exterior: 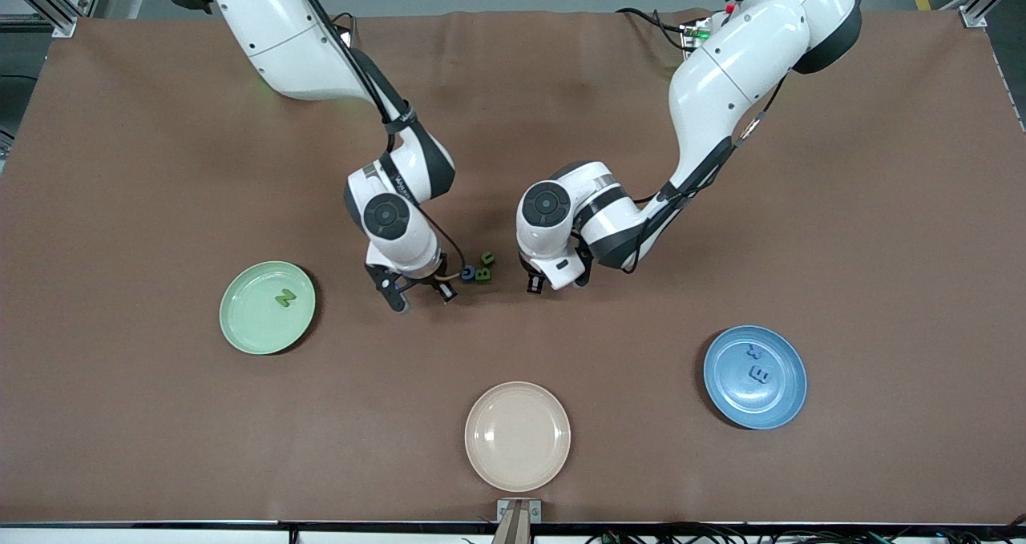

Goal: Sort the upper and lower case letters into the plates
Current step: 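Carry the Q to the green plate while the left gripper grasps green p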

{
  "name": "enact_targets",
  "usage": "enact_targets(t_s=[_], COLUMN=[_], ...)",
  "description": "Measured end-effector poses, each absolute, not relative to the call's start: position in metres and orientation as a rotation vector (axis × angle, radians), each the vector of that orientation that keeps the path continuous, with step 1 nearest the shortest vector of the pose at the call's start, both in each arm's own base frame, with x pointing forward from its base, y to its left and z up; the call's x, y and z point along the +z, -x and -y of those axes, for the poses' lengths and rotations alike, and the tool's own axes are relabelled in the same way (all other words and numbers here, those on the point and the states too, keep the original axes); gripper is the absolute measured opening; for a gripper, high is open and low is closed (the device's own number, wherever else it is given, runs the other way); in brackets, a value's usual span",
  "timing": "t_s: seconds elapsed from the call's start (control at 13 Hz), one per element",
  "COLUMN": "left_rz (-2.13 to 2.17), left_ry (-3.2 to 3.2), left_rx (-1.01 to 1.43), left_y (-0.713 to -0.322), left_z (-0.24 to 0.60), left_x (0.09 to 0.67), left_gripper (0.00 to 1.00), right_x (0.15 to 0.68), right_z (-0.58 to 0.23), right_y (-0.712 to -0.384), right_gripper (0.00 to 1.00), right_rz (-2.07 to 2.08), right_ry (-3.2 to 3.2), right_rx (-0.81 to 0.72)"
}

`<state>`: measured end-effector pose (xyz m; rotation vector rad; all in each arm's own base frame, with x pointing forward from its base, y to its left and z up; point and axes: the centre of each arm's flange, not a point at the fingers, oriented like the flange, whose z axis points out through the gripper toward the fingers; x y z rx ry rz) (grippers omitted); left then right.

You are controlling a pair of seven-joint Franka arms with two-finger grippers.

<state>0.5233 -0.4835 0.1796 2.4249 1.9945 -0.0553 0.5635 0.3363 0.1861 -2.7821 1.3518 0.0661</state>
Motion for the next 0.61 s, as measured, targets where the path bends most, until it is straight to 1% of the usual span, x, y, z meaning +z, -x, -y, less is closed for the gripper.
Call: enact_targets(t_s=[0.15, 0.31, 0.46, 0.61], left_rz=[-1.989, -1.987, -1.986, -1.986], left_ry=[-2.424, -2.424, -2.422, -2.421], left_rx=[-0.049, -0.044, -0.043, -0.042], left_y=[-0.523, -0.523, -0.523, -0.523], left_z=[0.484, 0.485, 0.485, 0.485], left_x=[0.178, 0.177, 0.177, 0.177], left_gripper=[0.65, 0.64, 0.63, 0.63], right_x=[0.210, 0.231, 0.236, 0.230], right_z=[-0.288, -0.226, -0.160, -0.102], right_y=[-0.588, -0.602, -0.601, -0.594], right_gripper=[0.36, 0.36, 0.36, 0.36], right_rz=[-1.262, -1.133, -1.015, -0.922], right_ry=[2.838, 2.890, 2.937, 2.969], right_rx=[0.085, 0.089, 0.105, 0.126])
